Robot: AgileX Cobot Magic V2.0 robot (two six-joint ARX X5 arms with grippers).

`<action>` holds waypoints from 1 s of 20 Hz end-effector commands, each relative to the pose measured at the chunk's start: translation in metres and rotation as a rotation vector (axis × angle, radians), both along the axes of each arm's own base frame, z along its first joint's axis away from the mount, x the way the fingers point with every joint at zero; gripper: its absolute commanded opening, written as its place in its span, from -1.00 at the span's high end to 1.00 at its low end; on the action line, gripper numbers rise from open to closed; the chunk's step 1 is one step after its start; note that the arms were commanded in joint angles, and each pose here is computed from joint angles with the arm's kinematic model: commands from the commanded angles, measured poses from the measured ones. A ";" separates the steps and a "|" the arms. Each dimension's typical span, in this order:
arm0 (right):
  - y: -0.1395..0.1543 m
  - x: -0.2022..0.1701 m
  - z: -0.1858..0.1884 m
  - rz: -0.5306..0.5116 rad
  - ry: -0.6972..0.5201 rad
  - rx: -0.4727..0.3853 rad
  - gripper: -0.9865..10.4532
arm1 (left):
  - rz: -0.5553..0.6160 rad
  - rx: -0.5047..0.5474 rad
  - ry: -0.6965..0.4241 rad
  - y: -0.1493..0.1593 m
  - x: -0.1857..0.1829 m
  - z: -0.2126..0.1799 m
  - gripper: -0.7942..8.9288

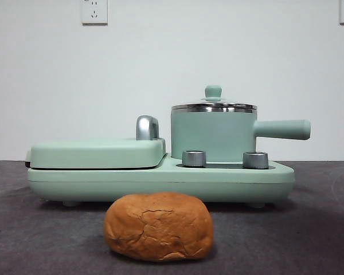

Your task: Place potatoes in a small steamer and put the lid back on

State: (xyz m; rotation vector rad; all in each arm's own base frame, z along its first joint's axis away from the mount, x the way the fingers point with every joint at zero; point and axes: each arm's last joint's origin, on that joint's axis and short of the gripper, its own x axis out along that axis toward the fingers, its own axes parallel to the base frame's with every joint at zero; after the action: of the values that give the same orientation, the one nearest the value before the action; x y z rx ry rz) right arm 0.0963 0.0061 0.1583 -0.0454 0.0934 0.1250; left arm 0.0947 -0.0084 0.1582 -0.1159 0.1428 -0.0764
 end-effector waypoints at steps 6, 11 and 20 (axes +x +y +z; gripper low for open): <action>-0.001 0.001 0.003 -0.045 -0.039 0.027 0.79 | 0.010 -0.065 -0.026 0.000 0.001 -0.001 0.82; -0.001 0.001 0.005 -0.056 -0.043 0.193 0.80 | 0.023 -0.286 -0.109 0.000 0.002 0.009 0.82; -0.001 -0.004 0.039 0.001 -0.340 0.387 0.80 | -0.026 -0.373 -0.414 0.000 -0.004 0.043 0.82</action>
State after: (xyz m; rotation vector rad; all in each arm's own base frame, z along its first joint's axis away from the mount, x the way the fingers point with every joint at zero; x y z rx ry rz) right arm 0.0940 0.0050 0.1910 0.2848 -0.2291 0.1233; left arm 0.0914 -0.0081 0.1998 -0.4668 -0.2705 -0.1503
